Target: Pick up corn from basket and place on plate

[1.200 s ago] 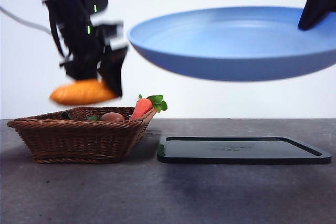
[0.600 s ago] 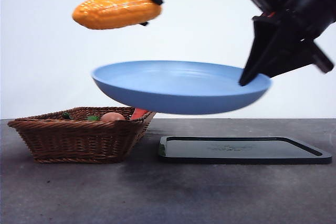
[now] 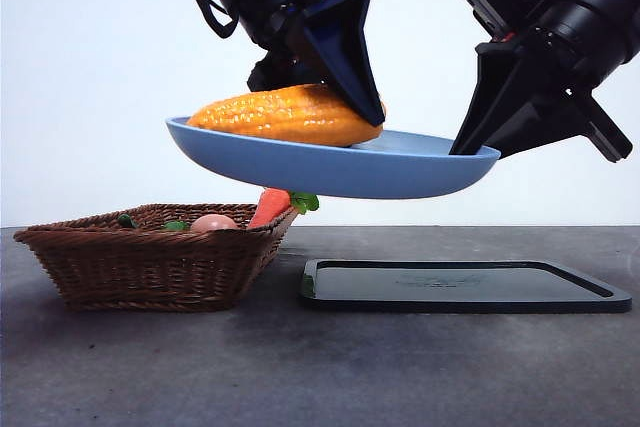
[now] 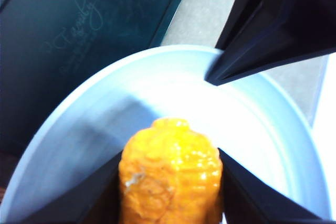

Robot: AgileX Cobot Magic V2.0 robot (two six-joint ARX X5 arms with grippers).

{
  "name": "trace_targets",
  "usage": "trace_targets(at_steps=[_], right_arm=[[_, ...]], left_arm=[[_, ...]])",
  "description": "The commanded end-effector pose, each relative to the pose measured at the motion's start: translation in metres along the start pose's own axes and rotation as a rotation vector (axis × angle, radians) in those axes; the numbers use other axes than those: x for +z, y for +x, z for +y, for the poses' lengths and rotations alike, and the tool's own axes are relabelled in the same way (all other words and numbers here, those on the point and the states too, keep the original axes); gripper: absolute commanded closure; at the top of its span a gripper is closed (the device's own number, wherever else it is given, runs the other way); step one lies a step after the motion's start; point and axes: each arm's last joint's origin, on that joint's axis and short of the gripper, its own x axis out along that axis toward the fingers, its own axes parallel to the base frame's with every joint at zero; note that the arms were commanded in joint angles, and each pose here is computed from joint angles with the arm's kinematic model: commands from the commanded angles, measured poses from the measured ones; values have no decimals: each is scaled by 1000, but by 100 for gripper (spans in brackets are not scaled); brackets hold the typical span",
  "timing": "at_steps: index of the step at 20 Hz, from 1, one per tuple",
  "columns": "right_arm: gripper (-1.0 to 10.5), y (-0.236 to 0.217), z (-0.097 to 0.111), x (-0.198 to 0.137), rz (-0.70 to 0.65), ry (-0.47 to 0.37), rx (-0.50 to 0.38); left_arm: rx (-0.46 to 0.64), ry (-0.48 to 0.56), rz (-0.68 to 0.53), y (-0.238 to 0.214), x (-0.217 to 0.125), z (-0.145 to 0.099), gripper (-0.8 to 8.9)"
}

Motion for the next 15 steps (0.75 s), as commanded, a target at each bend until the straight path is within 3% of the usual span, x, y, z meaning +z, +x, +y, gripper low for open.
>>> trace_targets(at_steps=[1, 4, 15], right_arm=[[944, 0, 4, 6, -9, -5, 16], [944, 0, 4, 6, -10, -5, 16], [944, 3, 0, 4, 18, -1, 4]], left_arm=[[0, 39, 7, 9, 4, 0, 563], [-1, 41, 8, 9, 5, -1, 509], [5, 25, -15, -3, 7, -6, 458]])
